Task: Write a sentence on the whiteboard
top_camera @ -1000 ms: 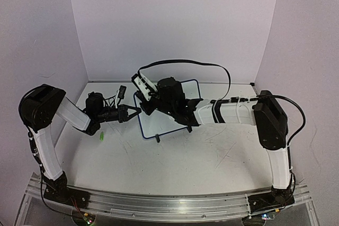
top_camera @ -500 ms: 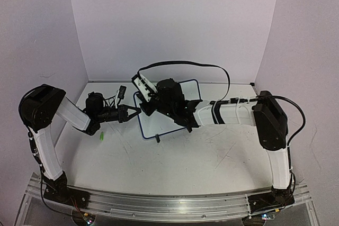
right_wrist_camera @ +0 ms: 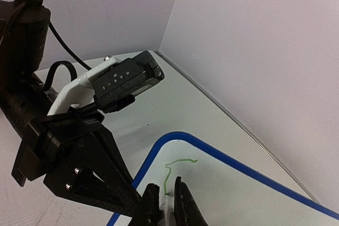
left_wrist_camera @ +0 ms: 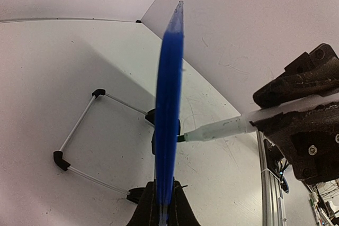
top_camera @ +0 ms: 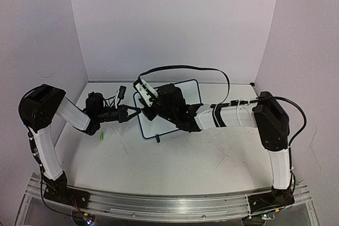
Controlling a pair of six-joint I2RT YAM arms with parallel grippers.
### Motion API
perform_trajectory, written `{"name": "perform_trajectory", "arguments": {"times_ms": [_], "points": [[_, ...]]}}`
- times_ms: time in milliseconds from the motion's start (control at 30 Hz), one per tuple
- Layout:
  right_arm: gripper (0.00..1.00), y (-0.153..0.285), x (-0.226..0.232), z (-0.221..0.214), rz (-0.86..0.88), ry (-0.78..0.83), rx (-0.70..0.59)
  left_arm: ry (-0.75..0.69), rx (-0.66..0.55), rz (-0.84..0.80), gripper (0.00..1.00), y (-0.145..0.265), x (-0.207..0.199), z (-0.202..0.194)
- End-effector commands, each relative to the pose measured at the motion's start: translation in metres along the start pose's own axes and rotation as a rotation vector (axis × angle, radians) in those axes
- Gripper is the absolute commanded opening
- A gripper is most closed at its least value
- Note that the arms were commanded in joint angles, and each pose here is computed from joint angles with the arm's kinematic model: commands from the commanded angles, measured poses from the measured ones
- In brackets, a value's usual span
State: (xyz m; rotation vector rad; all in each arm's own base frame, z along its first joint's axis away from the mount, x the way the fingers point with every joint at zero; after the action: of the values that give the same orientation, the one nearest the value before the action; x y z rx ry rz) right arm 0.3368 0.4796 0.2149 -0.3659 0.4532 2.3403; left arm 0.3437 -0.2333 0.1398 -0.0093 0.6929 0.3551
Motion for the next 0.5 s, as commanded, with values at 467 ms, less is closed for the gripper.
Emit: {"name": "perform_trajectory", "arguments": {"times_ms": [467], "points": [[0.00, 0.0142, -0.0129, 0.0149, -0.048, -0.028, -0.034, -0.045, -0.017, -0.013, 0.00, 0.0020, -0.0100, 0.0136]]}}
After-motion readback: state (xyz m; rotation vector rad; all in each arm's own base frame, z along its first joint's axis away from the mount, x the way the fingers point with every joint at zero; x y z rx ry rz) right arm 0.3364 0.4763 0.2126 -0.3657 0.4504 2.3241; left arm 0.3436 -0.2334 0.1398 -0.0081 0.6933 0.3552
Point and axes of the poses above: each gripper's point midway between its finger pads, its own y axis back along the fingers, its own x axis along the line the jaws close on, z = x × y, the point moved 5 cm from there along y, back along the fingers, and after that the axes turned 5 degrees about y, right-handed, at the moved point
